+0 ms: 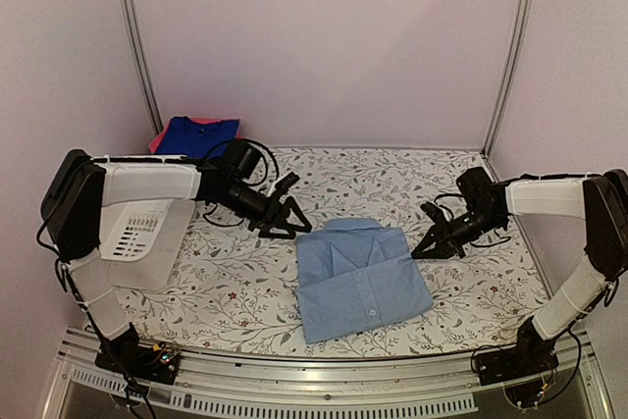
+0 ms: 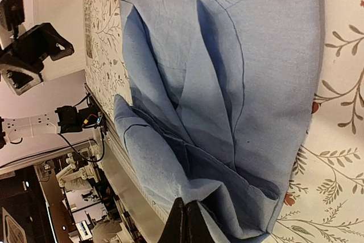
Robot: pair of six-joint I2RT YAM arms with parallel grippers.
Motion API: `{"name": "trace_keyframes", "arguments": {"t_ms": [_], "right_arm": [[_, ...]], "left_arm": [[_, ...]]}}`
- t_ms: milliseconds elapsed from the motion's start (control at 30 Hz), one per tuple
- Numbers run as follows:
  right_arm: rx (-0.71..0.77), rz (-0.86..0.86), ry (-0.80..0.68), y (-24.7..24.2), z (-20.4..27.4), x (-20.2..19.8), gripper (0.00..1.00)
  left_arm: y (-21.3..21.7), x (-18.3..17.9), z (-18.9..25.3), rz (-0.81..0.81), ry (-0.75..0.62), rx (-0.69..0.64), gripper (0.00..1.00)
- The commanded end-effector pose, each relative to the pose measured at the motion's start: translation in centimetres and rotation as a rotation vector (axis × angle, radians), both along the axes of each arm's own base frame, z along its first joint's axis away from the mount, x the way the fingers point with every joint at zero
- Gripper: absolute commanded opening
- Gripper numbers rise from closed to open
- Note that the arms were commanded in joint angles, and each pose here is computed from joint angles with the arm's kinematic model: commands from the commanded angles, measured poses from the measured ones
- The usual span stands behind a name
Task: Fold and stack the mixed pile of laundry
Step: Fold the 2/3-rectangle-folded shirt at the center of the board.
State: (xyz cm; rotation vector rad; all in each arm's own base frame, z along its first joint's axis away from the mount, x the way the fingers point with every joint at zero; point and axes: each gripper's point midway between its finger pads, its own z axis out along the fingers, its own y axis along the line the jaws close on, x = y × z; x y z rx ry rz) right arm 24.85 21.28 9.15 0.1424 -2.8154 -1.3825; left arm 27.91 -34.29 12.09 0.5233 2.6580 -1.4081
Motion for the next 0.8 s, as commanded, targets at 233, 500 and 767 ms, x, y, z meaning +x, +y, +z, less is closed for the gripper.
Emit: {"name": "trace_keyframes", "arguments": {"t_ms": [233,500,767], "right_arm": [[-0.115,-0.023,0.126,-1.4,-5.7,-1.4,0.0],[-0.141,-0.043,0.165,-2.0,-7.3,-2.2,0.0],[-0.09,-0.022,0.149,-1.2,-7.0,-1.7,0.0]], "left_arm": [[-7.8,-2.4,-1.0,-0.445,-0.458,0.035,0.84],[-10.9,-4.7,-4.6,-0.567,-0.471,0.013,0.75],[-9.8,-7.7,-7.4,-0.678,-0.366,0.0,0.38]]}}
